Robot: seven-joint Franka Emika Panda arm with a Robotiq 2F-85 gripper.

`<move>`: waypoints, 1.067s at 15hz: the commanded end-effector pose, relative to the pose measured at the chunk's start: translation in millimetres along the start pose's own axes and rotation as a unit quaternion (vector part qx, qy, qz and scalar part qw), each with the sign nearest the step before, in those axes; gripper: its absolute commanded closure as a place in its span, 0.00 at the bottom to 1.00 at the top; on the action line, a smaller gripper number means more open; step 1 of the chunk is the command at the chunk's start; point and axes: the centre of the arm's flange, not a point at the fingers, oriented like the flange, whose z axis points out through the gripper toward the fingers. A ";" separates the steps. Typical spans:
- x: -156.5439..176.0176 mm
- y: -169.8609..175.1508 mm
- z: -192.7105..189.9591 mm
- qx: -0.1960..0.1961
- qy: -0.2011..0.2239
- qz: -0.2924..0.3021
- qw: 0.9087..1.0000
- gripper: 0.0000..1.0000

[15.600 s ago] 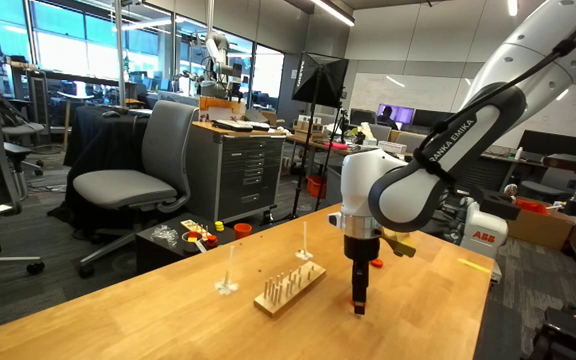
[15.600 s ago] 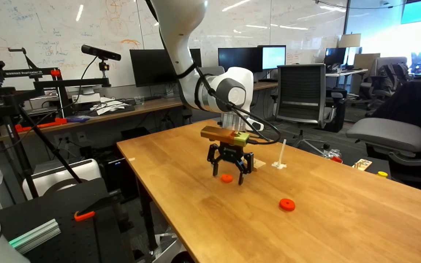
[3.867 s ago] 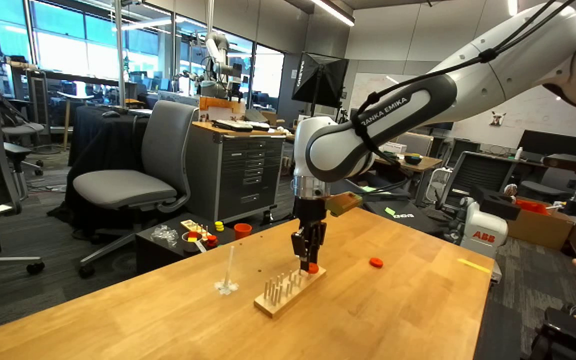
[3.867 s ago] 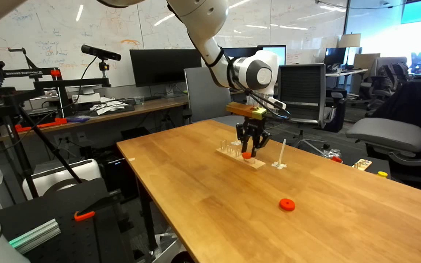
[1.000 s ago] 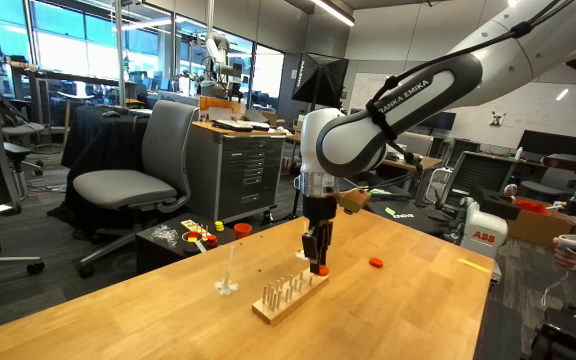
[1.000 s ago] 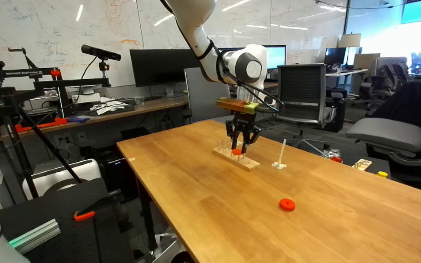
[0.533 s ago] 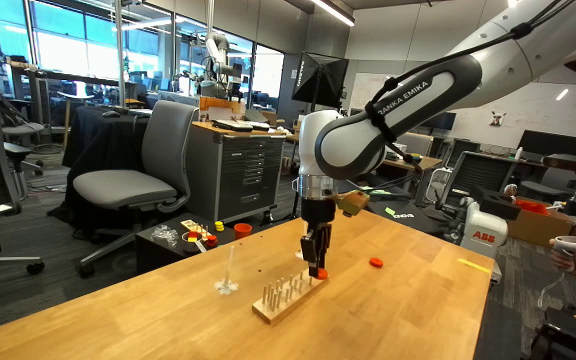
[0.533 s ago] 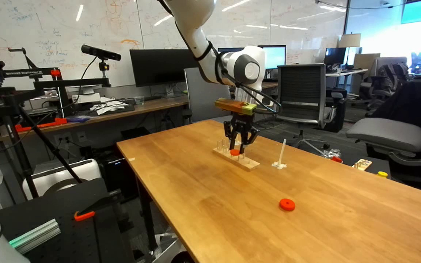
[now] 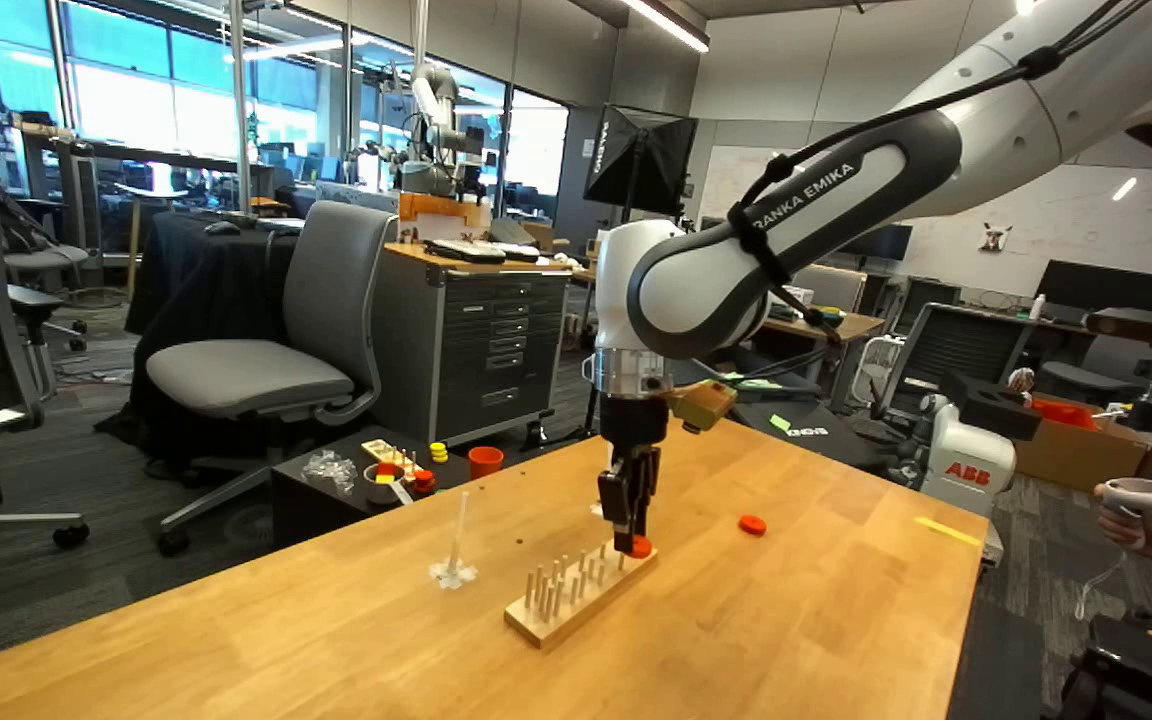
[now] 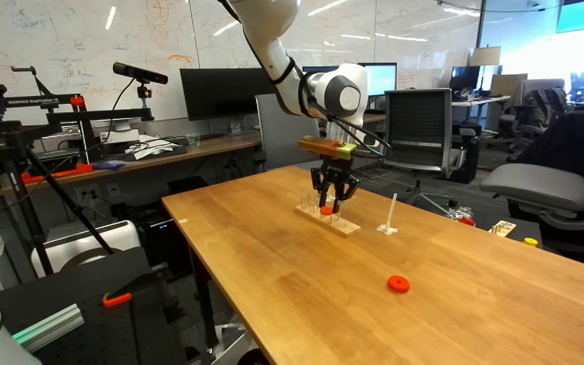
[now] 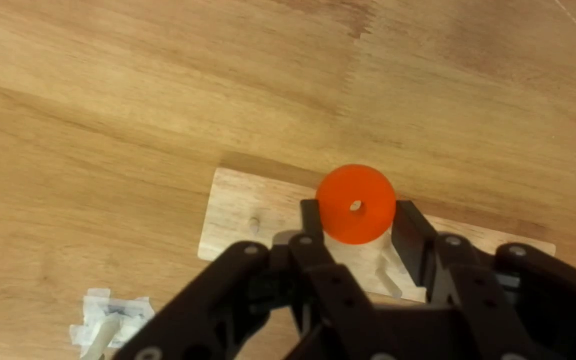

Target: Get the Orange object and place it on the wooden object

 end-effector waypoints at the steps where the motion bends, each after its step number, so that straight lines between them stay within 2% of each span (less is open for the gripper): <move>1: 9.2 1.8 -4.0 0.006 0.007 0.003 1.000 0.84; 16: 23.9 5.9 7.1 0.007 0.009 0.009 1.000 0.84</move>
